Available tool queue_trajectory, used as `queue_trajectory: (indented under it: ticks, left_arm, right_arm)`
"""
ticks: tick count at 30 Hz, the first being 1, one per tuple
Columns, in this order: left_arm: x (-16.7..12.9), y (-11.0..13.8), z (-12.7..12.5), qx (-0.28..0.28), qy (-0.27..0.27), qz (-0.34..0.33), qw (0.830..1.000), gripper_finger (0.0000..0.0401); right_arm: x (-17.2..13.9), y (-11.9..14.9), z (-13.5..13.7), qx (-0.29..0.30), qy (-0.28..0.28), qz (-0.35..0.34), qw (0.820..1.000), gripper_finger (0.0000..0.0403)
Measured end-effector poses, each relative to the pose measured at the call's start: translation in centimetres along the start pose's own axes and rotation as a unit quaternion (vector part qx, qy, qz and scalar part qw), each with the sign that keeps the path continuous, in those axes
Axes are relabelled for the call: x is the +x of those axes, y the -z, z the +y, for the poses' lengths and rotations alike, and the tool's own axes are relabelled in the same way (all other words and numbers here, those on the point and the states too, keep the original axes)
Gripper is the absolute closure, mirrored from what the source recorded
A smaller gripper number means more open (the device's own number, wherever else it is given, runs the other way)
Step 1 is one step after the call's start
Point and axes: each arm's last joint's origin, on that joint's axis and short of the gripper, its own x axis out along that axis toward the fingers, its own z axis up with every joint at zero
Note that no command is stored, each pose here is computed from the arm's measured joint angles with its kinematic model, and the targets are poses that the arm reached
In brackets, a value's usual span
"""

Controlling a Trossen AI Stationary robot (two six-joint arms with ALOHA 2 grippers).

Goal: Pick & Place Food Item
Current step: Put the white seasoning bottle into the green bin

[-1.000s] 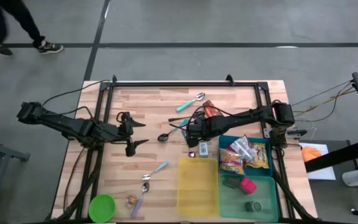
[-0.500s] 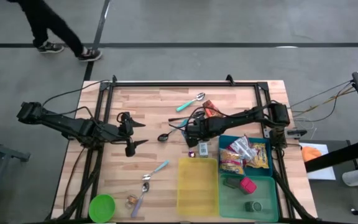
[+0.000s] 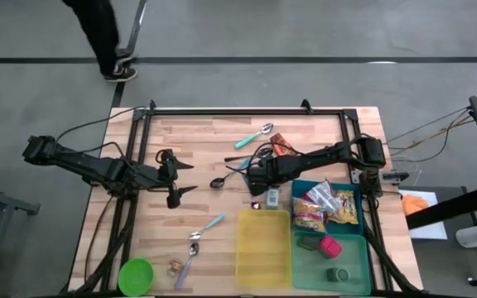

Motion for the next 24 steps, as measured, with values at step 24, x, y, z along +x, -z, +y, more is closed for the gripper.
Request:
queue_trajectory:
  ticks: [24]
  left_arm:
    - [0.0, 0.0, 0.0, 0.0, 0.0, 0.0, 1.0, 0.0066]
  right_arm:
    - [-0.05, -0.01, -0.22, -0.011, 0.015, -0.014, 1.0, 0.0374]
